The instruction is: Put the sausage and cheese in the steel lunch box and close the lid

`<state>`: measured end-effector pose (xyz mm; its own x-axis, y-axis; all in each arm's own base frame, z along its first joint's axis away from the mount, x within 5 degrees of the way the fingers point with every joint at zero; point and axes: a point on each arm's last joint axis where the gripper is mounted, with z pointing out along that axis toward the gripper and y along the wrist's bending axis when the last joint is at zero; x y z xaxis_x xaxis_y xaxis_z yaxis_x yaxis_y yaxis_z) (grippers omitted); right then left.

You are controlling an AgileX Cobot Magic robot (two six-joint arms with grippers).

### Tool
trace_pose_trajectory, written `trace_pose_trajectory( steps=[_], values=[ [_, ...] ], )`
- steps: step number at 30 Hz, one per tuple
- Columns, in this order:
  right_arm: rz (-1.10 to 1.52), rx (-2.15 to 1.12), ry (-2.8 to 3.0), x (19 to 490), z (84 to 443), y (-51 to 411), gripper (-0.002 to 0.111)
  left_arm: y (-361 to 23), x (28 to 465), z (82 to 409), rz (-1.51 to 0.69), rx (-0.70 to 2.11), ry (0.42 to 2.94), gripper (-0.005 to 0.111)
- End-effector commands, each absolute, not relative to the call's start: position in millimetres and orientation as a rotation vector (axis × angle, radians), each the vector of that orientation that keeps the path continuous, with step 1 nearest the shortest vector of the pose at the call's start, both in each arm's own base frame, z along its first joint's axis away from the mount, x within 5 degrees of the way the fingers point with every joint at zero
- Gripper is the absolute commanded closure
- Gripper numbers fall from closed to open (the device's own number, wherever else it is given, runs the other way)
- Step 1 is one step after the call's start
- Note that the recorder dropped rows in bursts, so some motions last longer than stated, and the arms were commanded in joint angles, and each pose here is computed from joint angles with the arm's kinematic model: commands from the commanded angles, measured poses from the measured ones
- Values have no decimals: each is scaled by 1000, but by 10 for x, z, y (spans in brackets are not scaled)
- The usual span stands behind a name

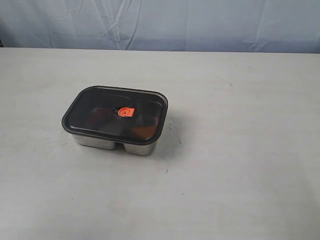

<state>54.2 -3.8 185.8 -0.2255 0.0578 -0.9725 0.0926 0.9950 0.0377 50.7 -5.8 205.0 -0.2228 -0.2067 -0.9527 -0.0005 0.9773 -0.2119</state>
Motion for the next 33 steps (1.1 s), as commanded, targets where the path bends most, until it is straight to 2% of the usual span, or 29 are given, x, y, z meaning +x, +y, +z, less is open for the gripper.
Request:
trace_pose_trajectory(
  steps=[1,9,33],
  values=[
    [-35,115,1787,541,1855,-41,109,-41,545,1870,-195,-189,1772,107],
    [-35,115,1787,541,1855,-41,109,-25,556,1928,-183,-190,1701,107],
    [-35,115,1787,541,1855,-41,109,-14,557,1930,-135,-156,1701,107]
  ],
)
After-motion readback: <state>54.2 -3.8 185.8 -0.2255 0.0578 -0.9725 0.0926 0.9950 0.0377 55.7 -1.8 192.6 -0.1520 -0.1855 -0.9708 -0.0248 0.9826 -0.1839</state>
